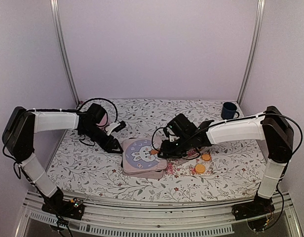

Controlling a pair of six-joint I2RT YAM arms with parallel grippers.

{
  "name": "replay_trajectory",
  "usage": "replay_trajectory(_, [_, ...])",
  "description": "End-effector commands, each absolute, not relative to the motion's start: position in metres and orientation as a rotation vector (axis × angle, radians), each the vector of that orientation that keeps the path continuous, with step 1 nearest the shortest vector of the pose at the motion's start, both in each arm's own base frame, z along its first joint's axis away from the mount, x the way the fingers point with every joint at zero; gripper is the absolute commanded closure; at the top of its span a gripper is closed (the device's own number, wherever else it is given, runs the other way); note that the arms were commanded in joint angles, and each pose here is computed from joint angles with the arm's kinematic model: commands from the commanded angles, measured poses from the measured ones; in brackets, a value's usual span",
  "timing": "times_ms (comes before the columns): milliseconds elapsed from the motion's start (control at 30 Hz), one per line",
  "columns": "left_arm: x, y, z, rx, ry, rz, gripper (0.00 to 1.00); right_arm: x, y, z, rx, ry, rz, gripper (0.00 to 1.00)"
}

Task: Pack the cookies
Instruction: Adjust the box lid on the packing box.

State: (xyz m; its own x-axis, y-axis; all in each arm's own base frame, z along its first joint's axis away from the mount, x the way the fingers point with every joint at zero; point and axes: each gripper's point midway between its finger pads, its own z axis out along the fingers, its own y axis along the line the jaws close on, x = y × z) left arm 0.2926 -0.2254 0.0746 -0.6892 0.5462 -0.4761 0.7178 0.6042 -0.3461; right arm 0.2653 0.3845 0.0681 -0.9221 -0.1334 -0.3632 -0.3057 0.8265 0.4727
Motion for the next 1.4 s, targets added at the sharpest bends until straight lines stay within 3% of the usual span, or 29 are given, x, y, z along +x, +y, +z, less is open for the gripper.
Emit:
replay_trajectory(0, [0.291,-0.241,0.072,1.039,2.503,-0.821,0.48,0.244,0.372,0.049,-0.387,2.765,0.632,0.61])
replay_trajectory(233, [0.292,-0.256,0.076,1.070,2.483,-0.852,0.61,0.241,0.371,0.048,-0.393,2.766,0.604,0.61])
replay_trajectory(1167, [0.323,-0.274,0.075,1.098,2.454,-0.834,0.65,0.209,0.390,0.045,-0.537,2.783,0.516,0.60])
replay_trajectory(1367, [0.332,-0.280,0.083,1.103,2.433,-0.829,0.65,0.219,0.390,0.051,-0.547,2.763,0.502,0.55])
